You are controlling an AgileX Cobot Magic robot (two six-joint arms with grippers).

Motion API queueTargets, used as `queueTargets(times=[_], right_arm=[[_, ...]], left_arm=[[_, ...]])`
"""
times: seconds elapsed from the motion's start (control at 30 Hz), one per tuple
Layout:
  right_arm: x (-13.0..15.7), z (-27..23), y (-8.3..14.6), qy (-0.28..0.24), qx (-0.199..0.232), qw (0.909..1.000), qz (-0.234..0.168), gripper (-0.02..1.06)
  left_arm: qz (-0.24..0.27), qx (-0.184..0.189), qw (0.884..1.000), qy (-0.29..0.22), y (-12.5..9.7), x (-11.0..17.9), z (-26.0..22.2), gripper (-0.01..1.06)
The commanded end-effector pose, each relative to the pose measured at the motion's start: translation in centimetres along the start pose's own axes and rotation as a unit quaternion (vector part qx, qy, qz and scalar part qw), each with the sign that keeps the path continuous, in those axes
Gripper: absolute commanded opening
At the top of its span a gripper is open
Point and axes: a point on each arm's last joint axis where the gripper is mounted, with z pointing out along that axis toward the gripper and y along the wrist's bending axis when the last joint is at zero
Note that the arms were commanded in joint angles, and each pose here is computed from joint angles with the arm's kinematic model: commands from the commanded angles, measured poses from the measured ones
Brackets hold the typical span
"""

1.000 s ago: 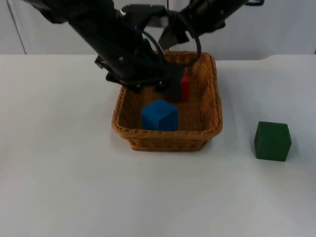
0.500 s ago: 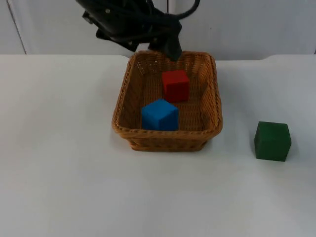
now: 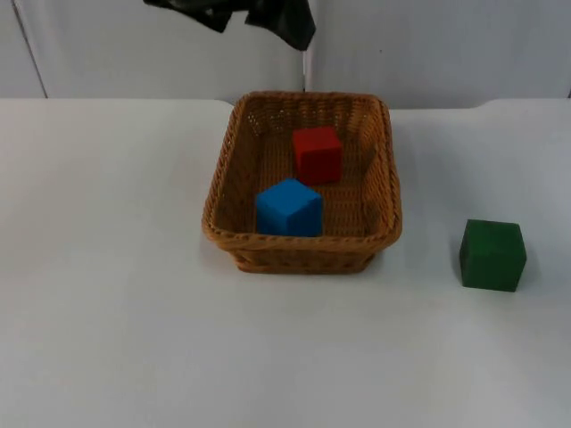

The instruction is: Pick up one cube with each hand and place exactly two cubes into the same basket, leaving the remaining cube outside.

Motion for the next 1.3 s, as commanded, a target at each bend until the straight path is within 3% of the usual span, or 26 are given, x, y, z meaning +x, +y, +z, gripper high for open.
queueTargets(times=[0.0, 0.33, 0.67, 0.93, 1.27], right_arm=[[-0.8, -1.8, 0.8, -0.002, -0.008, 0.9999, -0.007, 0.82], [-0.2, -4.1, 1.8, -0.007, -0.004, 0.9999, 0.008, 0.82], [4.0, -6.2, 3.3, -0.025, 0.036, 0.9984, 0.034, 0.82], [7.6, -11.2, 6.1, -0.049, 0.056, 0.9965, 0.039, 0.82], [9.3, -16.2, 8.5, -0.084, 0.063, 0.9939, 0.034, 0.82]], left_arm=[[0.003, -0.007, 1.000, -0.011, -0.3, -0.2, -1.7, 0.82], [0.020, -0.019, 0.999, -0.038, -1.2, 0.9, -6.3, 0.82], [0.023, -0.027, 0.998, -0.046, -1.7, 3.3, -8.4, 0.82], [0.009, -0.022, 0.997, -0.072, -2.1, 3.9, -9.7, 0.82], [0.012, -0.019, 0.995, -0.097, -2.7, 3.7, -12.2, 0.82]])
